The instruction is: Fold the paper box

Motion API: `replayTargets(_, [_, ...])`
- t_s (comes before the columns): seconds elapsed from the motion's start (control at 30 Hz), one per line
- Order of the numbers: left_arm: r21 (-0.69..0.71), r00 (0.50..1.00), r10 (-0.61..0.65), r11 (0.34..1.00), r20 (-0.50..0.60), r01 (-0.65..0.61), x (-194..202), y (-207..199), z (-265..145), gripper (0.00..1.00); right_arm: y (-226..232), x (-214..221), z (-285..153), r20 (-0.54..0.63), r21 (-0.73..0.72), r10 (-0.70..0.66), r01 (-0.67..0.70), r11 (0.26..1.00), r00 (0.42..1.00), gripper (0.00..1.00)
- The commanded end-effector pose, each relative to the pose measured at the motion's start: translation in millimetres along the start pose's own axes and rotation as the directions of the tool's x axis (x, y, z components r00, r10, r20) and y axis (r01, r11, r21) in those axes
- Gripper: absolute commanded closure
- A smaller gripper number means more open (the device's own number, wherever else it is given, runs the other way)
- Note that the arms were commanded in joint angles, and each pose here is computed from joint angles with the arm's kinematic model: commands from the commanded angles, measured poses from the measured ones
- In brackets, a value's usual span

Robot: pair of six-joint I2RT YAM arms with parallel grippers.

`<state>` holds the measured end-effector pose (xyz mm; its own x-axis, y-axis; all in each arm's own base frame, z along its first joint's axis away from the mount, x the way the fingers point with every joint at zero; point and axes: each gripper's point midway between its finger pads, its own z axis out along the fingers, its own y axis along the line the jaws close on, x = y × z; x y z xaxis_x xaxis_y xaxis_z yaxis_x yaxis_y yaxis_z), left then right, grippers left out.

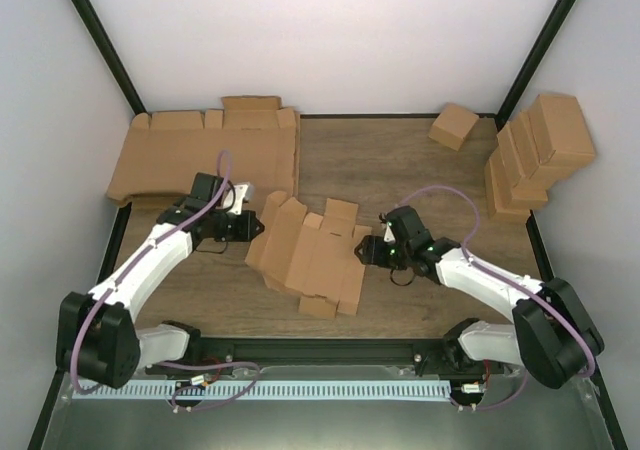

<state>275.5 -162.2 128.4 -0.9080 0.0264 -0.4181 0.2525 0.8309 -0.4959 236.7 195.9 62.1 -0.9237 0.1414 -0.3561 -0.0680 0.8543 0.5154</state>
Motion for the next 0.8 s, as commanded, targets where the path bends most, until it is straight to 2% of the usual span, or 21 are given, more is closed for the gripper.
replayTargets(0.0, [-0.043,0.994,0.055,0.998,0.1,-0.05,-15,-7,-26,0.96,27,-33,-21,0.094,-0.06,-0.156,0.162,0.985,0.983,0.28])
replayTargets(0.07, [-0.042,0.989,0.068,0.997,0.132,-0.063,-18,-11,-35,0.96,32,-37,-26,0.098,-0.106,-0.155,0.165,0.981,0.983,0.17])
replayTargets(0.17, [-0.022,0.979,0.095,0.995,0.181,-0.092,-22,-21,-48,0.96,33,-38,-30,0.085,-0.199,-0.135,0.15,0.969,0.987,0.13])
replayTargets(0.3, [0.031,0.964,0.135,0.989,0.231,-0.146,-23,-38,-62,0.96,35,-44,-37,0.099,-0.301,-0.134,0.158,0.94,0.986,0.12])
replayTargets(0.43, [0.054,0.957,0.155,0.983,0.245,-0.173,-20,-48,-68,0.96,36,-56,-43,0.136,-0.312,-0.132,0.169,0.935,0.982,0.12])
replayTargets(0.6, [0.077,0.939,0.187,0.973,0.289,-0.218,-21,-61,-80,0.96,36,-51,-38,0.111,-0.339,-0.12,0.151,0.928,0.987,0.12])
replayTargets(0.77, [0.112,0.919,0.23,0.954,0.321,-0.277,-18,-76,-89,0.96,49,-63,-53,0.202,-0.355,-0.186,0.248,0.901,0.962,0.11])
